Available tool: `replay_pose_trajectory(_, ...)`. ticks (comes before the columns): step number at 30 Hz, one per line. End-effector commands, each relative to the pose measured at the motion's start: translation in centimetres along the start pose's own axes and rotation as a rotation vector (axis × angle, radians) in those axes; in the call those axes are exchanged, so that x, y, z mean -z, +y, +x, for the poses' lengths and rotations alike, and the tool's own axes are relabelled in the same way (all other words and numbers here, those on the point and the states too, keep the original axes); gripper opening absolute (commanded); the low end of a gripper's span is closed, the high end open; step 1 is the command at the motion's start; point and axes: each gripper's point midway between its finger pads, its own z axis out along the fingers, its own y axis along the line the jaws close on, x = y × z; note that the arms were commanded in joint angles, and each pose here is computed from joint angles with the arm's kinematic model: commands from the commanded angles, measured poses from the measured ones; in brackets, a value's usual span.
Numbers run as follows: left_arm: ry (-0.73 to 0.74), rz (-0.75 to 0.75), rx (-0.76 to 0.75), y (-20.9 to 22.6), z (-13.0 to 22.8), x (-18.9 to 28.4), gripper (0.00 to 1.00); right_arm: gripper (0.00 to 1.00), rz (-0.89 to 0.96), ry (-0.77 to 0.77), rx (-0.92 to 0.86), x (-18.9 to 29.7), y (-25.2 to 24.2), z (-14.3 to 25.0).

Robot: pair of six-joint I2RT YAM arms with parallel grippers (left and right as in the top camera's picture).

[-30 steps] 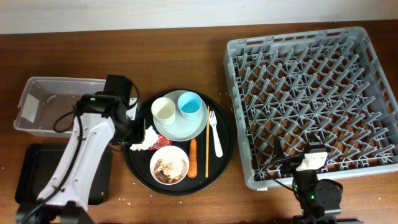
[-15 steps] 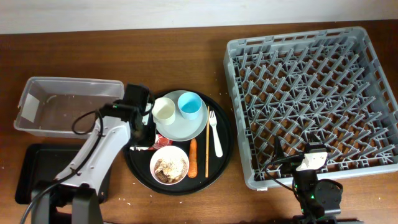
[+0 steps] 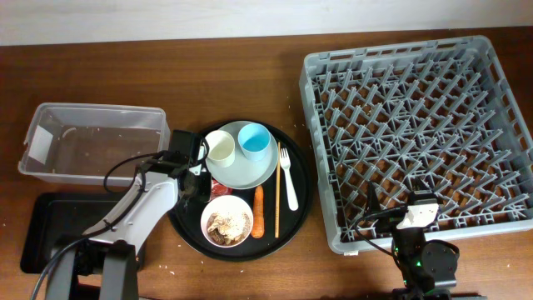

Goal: Sort waste into correct bins and load items into the dishwasher rack
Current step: 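Grasp the white tissue with the left gripper and drop it into the clear bin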

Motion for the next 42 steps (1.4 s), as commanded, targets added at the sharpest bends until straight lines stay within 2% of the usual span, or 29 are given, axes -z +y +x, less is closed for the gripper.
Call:
replay_pose_trajectory(1,0.012,-0.009,0.0,0.1,0.4,-0.3,0.22,0.99,0.0,0.003,-0.005,0.0,0.0,0.2)
replay_pose_trajectory(3,0.015,-0.01,0.0,0.2,0.5,-0.3,0.16,0.99,0.0,0.003,-0.005,0.0,0.0,0.2)
replay_pose_trajectory(4,0.015,-0.024,-0.001,0.4,0.5,-0.3,0.02,0.99,0.0,0.003,-0.005,0.0,0.0,0.2)
replay_pose_trajectory(5,0.02,-0.059,-0.002,1.0,0.6,-0.2,0.01,0.99,0.0,0.003,-0.005,0.0,0.0,0.2)
replay_pose_trajectory(8,0.011,-0.101,-0.002,1.7,0.1,0.5,0.01,0.99,0.0,0.003,-0.005,0.0,0.0,0.2)
replay_pose_trajectory(12,-0.195,0.023,0.017,-0.1,-4.3,7.6,0.0,0.99,0.0,0.003,-0.005,0.0,0.0,0.2)
replay_pose_trajectory(15,-0.369,0.045,0.031,0.3,-5.5,13.9,0.01,0.99,0.0,0.003,-0.005,0.0,0.0,0.2)
replay_pose_trajectory(17,-0.487,0.011,0.095,1.8,-6.0,17.1,0.0,0.99,0.0,0.003,-0.005,0.0,0.0,0.2)
replay_pose_trajectory(19,-0.603,-0.068,0.21,5.4,-7.2,19.5,0.01,0.99,0.0,0.003,-0.005,0.0,0.0,0.2)
replay_pose_trajectory(21,-0.602,-0.118,0.326,8.8,-7.9,18.6,0.01,0.99,0.0,0.003,-0.005,0.0,0.0,0.2)
replay_pose_trajectory(24,-0.504,-0.162,0.462,12.4,-7.8,14.8,0.01,0.99,0.0,0.004,-0.005,0.0,0.0,0.2)
replay_pose_trajectory(26,-0.421,-0.166,0.472,12.9,-7.5,11.9,0.01,0.99,0.0,0.004,-0.005,0.0,0.0,0.2)
replay_pose_trajectory(30,-0.239,-0.036,0.446,10.5,-7.2,5.2,0.01,0.99,0.0,0.004,-0.005,0.0,0.0,0.2)
replay_pose_trajectory(33,-0.231,0.132,0.426,7.7,-7.8,5.0,0.01,0.99,0.0,0.004,-0.005,0.0,0.0,0.2)
replay_pose_trajectory(35,-0.246,0.186,0.417,6.8,-8.3,5.3,0.01,0.99,0.0,0.004,-0.005,0.0,0.0,0.2)
replay_pose_trajectory(37,-0.299,0.177,0.414,7.3,-9.5,5.6,0.01,0.99,0.0,0.004,-0.005,0.0,0.0,0.2)
replay_pose_trajectory(41,-0.364,0.03,0.437,10.1,-10.4,5.8,0.14,0.99,0.0,0.004,-0.005,0.0,0.0,0.2)
replay_pose_trajectory(42,-0.36,0.03,0.438,10.1,-10.3,5.8,0.14,0.99,0.0,0.004,-0.005,0.0,0.0,0.2)
